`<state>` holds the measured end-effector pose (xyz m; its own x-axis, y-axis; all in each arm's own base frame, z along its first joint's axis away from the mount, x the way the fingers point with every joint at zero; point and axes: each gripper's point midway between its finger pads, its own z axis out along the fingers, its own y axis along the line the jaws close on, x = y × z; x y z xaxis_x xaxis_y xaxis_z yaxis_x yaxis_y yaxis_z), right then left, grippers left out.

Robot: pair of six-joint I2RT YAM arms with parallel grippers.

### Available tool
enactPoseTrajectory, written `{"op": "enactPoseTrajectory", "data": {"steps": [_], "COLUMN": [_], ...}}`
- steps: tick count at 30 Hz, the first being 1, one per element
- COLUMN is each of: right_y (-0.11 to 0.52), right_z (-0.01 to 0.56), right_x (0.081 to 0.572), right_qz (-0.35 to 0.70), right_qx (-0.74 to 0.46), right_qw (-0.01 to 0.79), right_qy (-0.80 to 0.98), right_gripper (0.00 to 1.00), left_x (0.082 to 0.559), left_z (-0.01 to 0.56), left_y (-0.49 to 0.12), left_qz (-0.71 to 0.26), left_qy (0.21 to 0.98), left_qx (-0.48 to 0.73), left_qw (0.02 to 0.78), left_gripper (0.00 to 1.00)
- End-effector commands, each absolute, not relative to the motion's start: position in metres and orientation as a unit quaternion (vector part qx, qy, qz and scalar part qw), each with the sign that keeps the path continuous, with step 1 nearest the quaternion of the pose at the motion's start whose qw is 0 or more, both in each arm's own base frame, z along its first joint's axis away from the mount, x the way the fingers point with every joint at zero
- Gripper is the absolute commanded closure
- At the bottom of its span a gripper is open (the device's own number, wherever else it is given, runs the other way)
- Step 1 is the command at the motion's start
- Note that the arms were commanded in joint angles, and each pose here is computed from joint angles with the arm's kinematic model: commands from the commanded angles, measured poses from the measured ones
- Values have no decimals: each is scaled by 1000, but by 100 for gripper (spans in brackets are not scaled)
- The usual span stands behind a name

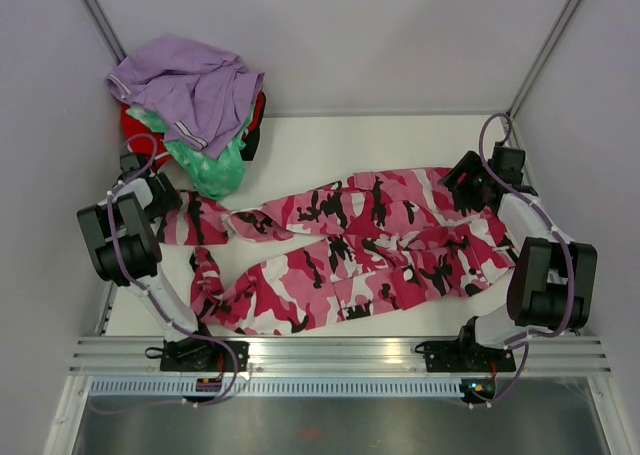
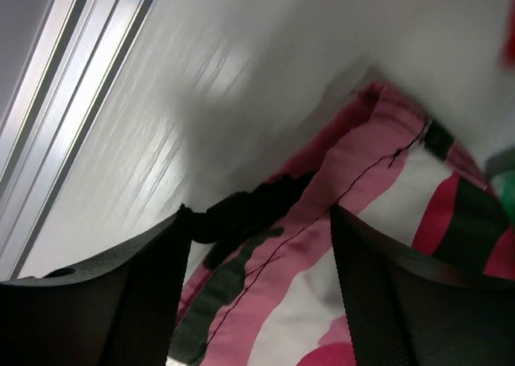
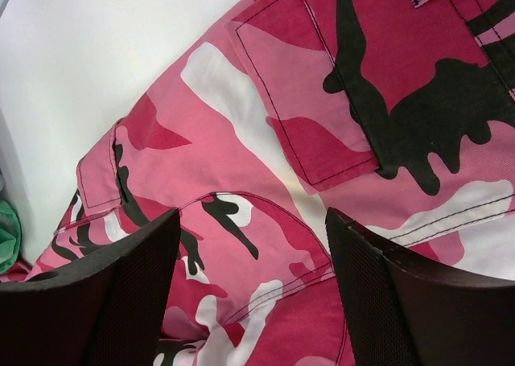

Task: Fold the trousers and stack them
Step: Flatten the trousers out

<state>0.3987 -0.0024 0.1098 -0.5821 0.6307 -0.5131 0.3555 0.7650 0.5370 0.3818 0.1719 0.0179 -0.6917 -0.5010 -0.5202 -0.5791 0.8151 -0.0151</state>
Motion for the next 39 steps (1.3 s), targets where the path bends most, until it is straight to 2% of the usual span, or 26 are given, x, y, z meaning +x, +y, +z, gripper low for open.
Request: {"op": "enactPoseTrajectory", "data": {"steps": [1,3,4,6,8,11,12,13,18,22,27,32,39], "right_y": [-3,-4,-5,-8,-8,-11,-12,-17,-39,-49,-62,-85,-115], "right_z": [128,127,125,120,112,103,100,100,97,91,83,81,86], "right_x": [416,416,416,417,418,421,421,423,432,435,440,453,480], "right_qz": [201,198,194,189,187,179,175,161,114,107,76,46,8], "right_qx": [281,281,281,283,286,289,289,287,285,291,277,271,251], "right_qw": [389,389,389,387,378,371,369,372,374,370,371,365,379], "right_qy": [854,855,856,857,861,864,866,868,875,876,883,890,891], "right_gripper": [21,20,20,20,20,20,20,20,20,20,20,19,19], "left_x": [405,405,404,405,414,421,429,431,432,409,395,390,392], "left_z": [17,10,9,14,31,90,131,150,242,308,303,242,187], "left_y": [168,166,166,170,180,182,184,187,199,194,187,192,203], "left_qz": [72,81,88,97,114,116,115,118,105,89,89,95,110], "left_qy": [931,937,938,931,913,869,839,822,746,684,688,725,771], "left_qx": [-249,-242,-241,-255,-272,-284,-284,-290,-312,-308,-298,-335,-379], "left_qw": [258,237,233,242,281,388,450,477,578,655,656,594,500], "left_gripper": [27,47,72,96,98,98,98,98,98,98,98,98,98]}}
